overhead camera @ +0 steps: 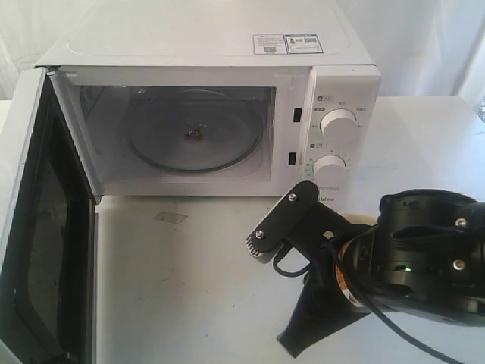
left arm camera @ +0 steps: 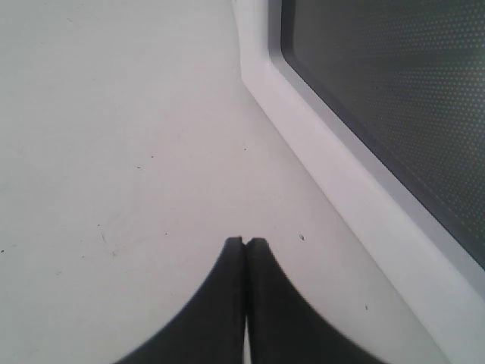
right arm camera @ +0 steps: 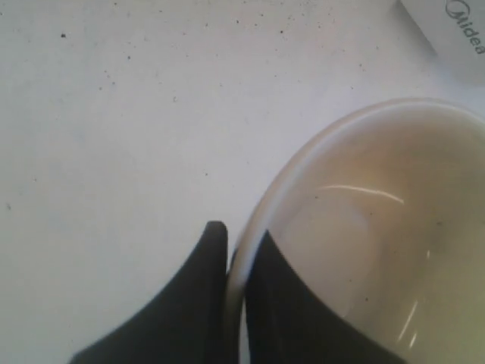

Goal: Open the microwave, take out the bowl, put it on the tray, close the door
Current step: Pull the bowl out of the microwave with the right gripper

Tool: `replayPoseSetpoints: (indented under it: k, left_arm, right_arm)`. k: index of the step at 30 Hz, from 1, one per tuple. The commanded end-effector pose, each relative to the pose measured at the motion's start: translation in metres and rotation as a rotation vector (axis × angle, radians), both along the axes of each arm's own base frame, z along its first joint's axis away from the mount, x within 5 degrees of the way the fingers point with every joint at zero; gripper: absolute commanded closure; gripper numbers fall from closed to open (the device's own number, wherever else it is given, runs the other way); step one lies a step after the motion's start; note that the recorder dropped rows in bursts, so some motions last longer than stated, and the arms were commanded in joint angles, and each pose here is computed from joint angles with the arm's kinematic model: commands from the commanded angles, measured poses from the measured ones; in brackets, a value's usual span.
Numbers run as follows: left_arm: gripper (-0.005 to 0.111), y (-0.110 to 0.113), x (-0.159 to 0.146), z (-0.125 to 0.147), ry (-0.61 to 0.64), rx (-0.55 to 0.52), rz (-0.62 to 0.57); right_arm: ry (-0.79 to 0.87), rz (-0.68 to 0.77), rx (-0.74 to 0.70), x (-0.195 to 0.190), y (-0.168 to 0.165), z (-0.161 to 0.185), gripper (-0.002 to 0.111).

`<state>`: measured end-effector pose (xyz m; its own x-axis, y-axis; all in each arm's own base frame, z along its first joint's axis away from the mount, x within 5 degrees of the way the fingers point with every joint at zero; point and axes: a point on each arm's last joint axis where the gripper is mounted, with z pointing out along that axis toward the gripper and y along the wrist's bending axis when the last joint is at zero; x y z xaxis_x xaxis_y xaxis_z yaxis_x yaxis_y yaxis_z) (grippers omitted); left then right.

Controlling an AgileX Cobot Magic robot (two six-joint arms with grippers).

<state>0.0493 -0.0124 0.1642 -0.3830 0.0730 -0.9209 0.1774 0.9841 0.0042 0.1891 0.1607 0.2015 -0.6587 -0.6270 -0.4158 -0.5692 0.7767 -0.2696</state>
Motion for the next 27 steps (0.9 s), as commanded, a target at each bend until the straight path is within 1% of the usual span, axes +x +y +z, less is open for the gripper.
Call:
replayPoseSetpoints:
  k: [1, 10, 22, 27]
  left_arm:
    - [0.107, 0.0, 0.0, -0.001, -0.002, -0.012, 0.0]
    - [0.107, 0.0, 0.0, -0.001, -0.002, -0.012, 0.0]
    - [0.107, 0.0, 0.0, -0.001, -0.002, -0.012, 0.0]
    - [0.107, 0.0, 0.0, -0.001, -0.002, -0.012, 0.0]
  right_arm:
    - [0.007, -0.013, 0.006, 0.008, -0.001, -0.01, 0.108]
    - [0.063, -0.034, -0.027, 0.017, 0.001, -0.033, 0.108]
    - [0.068, -0.034, 0.002, 0.019, 0.005, -0.04, 0.108]
    - [0.067, -0.068, 0.059, 0.023, -0.001, -0.046, 0.108]
